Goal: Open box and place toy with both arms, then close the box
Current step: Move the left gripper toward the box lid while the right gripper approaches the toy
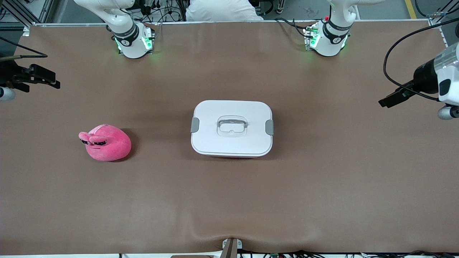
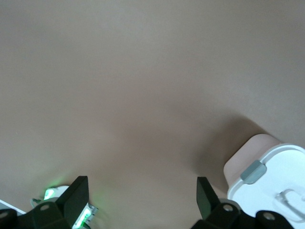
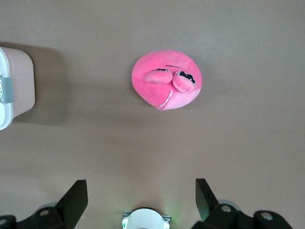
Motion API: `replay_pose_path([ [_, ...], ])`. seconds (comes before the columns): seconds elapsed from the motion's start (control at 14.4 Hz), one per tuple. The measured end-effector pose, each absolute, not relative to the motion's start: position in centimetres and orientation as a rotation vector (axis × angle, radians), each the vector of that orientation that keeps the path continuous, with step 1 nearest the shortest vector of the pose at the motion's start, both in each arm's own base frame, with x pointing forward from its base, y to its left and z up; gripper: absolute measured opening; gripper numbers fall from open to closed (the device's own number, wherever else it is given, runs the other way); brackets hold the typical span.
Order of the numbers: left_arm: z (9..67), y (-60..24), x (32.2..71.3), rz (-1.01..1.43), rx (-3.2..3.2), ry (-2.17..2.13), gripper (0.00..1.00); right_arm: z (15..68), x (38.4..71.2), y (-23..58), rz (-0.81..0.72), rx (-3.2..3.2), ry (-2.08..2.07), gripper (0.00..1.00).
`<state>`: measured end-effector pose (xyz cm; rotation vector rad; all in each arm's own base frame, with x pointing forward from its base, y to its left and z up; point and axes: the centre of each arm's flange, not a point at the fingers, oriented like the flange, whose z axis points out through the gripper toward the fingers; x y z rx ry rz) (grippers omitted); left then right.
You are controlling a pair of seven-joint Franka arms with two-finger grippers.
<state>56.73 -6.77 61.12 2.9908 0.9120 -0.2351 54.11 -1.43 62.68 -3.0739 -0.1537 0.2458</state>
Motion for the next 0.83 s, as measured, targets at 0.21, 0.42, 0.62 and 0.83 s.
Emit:
replay_pose_path([
  [0.21,60.7,-8.9,56.9,-0.229,2.953,1.044,1.00,61.1,54.0,-0.2,0.307,-3.065,-0.187,1.00],
  [0.42,60.3,-10.5,57.2,-0.218,2.899,1.191,1.00,59.0,53.8,1.4,0.379,-3.053,-0.239,1.00],
  [0.62,59.9,-12.7,57.5,-0.183,2.857,1.256,1.00,56.6,53.6,4.2,0.430,-3.043,-0.323,1.00],
  [0.83,59.0,-15.2,58.0,-0.176,2.808,1.335,1.00,54.2,53.5,7.9,0.422,-3.027,-0.483,1.00],
])
